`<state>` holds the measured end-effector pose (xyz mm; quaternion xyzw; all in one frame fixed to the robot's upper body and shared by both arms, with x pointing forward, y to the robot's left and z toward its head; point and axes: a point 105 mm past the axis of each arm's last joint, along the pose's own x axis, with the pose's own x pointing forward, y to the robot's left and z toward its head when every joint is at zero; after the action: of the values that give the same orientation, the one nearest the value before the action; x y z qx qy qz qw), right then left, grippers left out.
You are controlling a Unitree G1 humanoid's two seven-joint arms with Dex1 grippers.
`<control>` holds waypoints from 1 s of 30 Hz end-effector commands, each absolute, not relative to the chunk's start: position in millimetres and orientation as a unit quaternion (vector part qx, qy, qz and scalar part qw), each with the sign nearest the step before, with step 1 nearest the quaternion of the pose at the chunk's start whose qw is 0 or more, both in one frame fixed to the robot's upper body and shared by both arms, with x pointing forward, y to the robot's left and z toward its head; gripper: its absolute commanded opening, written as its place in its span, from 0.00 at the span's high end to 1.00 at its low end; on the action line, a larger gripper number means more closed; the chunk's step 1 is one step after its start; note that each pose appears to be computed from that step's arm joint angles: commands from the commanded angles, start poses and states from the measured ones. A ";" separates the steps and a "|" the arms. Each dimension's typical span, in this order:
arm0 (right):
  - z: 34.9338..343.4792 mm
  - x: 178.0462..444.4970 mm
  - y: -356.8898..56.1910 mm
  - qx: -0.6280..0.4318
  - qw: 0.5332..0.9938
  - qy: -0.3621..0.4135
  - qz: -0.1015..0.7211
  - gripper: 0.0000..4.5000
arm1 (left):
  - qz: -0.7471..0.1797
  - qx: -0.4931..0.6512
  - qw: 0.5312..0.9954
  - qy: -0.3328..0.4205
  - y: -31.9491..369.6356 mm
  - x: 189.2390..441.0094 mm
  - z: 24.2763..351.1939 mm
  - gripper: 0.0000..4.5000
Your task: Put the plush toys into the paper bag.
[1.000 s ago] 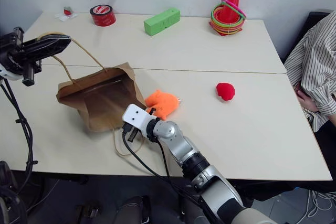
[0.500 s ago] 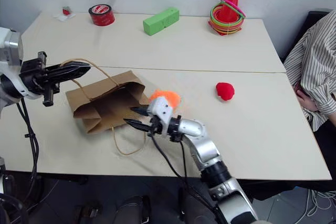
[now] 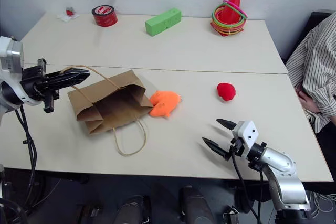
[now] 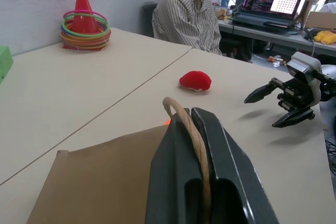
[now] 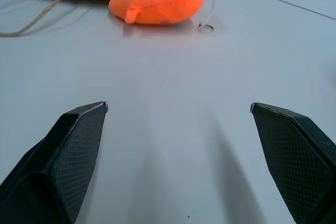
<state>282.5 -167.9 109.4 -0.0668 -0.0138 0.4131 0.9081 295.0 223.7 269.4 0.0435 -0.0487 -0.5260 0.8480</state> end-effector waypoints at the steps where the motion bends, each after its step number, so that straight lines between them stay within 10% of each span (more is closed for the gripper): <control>1: 140.6 299.5 -122.8 -0.036 0.878 -0.030 0.476 0.01 | -0.539 0.070 0.838 -0.059 218.4 290.2 278.8 1.00; 13: 141.2 402.6 -41.7 -0.075 0.869 0.087 0.482 0.09 | -0.551 0.089 0.829 -0.041 214.2 290.4 280.6 1.00; 24: 153.2 376.0 -76.7 -0.068 0.824 0.096 0.554 0.87 | -0.566 0.089 0.819 -0.039 205.1 288.9 276.8 1.00; 30: 180.4 320.4 -86.1 -0.018 0.790 0.088 0.606 0.92 | -0.581 0.078 0.809 -0.043 198.4 288.7 278.8 1.00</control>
<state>338.4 -107.9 155.2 -0.0294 0.1269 0.5669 0.8134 293.5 203.8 266.5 0.0691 -0.0208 -0.5678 0.8200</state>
